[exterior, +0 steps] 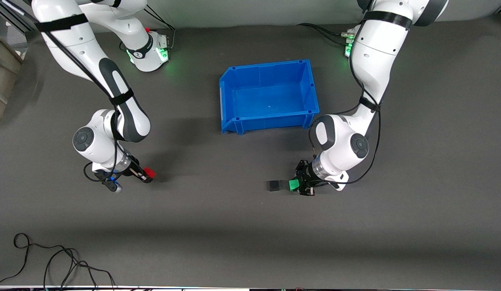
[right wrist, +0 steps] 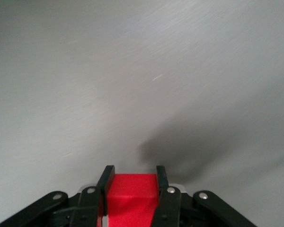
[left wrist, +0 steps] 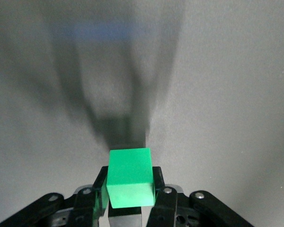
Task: Attach green and red cubes to black cube
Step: 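Carry the red and green cubes toward the black cube with both grippers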
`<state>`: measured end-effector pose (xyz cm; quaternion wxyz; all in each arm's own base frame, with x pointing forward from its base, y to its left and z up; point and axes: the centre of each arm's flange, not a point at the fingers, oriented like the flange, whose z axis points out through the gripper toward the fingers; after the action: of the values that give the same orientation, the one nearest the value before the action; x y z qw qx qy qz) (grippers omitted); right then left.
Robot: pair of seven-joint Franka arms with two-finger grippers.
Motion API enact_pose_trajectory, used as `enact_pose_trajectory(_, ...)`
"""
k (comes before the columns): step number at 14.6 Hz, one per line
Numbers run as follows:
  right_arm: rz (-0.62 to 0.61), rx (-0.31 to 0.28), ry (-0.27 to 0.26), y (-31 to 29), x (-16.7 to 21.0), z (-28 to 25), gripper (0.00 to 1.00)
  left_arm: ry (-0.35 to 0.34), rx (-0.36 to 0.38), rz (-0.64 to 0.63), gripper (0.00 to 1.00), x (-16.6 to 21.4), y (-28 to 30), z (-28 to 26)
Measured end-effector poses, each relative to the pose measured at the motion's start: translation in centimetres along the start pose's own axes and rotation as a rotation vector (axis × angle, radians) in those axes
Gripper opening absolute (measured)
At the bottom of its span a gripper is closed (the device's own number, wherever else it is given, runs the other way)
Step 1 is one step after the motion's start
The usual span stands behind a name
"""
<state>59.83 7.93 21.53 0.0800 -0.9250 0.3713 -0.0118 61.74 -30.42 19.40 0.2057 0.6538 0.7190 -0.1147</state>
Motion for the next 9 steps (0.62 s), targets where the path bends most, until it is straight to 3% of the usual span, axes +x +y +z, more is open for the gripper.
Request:
enact_pose_trajectory(4,0.164,0.041,-0.043,-6.7,-2.1,-3.8,0.39,-0.014,0.007,0.007,0.4,-1.4,-0.2,1.6)
enact_pose_trajectory(9,0.401,0.077,-0.072,-14.7,-6.6,-4.6,0.39,-0.017,0.007,0.01,0.4,-1.6,0.0,2.2)
